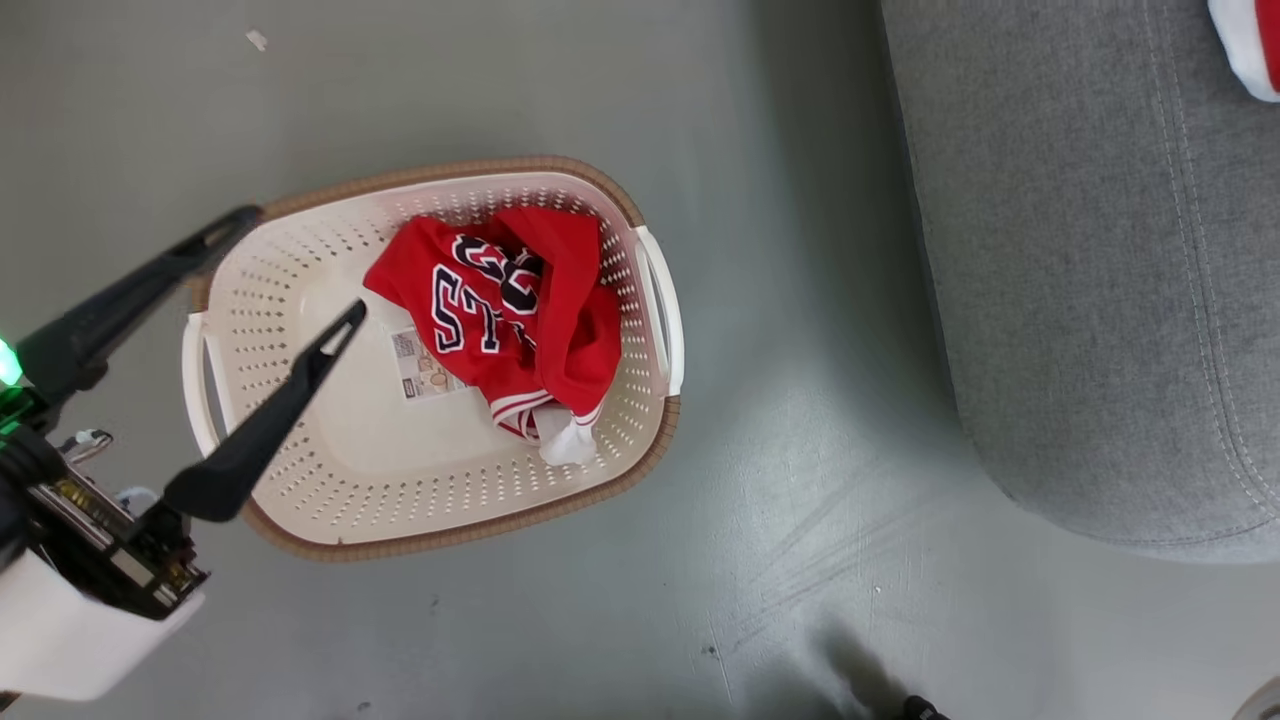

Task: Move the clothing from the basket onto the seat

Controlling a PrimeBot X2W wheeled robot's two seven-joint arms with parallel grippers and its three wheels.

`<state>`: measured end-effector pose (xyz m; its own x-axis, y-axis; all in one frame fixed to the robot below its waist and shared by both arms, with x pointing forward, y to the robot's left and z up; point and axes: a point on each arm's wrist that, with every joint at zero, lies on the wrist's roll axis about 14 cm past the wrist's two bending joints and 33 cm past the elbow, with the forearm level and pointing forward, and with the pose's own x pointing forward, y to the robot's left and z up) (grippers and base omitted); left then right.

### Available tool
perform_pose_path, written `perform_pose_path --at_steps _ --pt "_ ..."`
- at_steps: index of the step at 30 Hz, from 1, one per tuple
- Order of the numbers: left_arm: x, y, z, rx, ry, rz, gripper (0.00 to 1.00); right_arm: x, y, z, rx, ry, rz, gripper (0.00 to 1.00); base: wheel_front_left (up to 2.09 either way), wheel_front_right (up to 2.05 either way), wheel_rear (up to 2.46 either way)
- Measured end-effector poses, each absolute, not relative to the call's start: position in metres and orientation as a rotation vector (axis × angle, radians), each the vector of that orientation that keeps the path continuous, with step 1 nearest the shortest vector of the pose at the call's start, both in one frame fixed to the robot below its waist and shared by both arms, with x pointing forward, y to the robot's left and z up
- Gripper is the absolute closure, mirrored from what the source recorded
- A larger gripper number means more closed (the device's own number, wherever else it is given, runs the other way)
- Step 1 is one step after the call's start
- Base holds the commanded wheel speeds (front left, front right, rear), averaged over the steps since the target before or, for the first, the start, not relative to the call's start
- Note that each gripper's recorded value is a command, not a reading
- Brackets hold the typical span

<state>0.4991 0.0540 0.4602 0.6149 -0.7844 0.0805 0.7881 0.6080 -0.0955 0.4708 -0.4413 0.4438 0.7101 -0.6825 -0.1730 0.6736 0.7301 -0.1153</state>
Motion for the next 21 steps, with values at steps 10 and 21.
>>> perform_pose_path --at_steps 10,21 --pt "0.505 0.069 0.485 -0.164 -0.083 -0.807 0.0 0.491 -0.385 0.445 0.021 0.155 -0.542 0.0 0.0 0.0 0.0" --pt "0.504 0.093 0.505 -0.178 -0.101 -0.672 0.0 0.521 -0.283 0.463 0.058 0.094 -0.217 0.0 0.0 0.0 0.0"
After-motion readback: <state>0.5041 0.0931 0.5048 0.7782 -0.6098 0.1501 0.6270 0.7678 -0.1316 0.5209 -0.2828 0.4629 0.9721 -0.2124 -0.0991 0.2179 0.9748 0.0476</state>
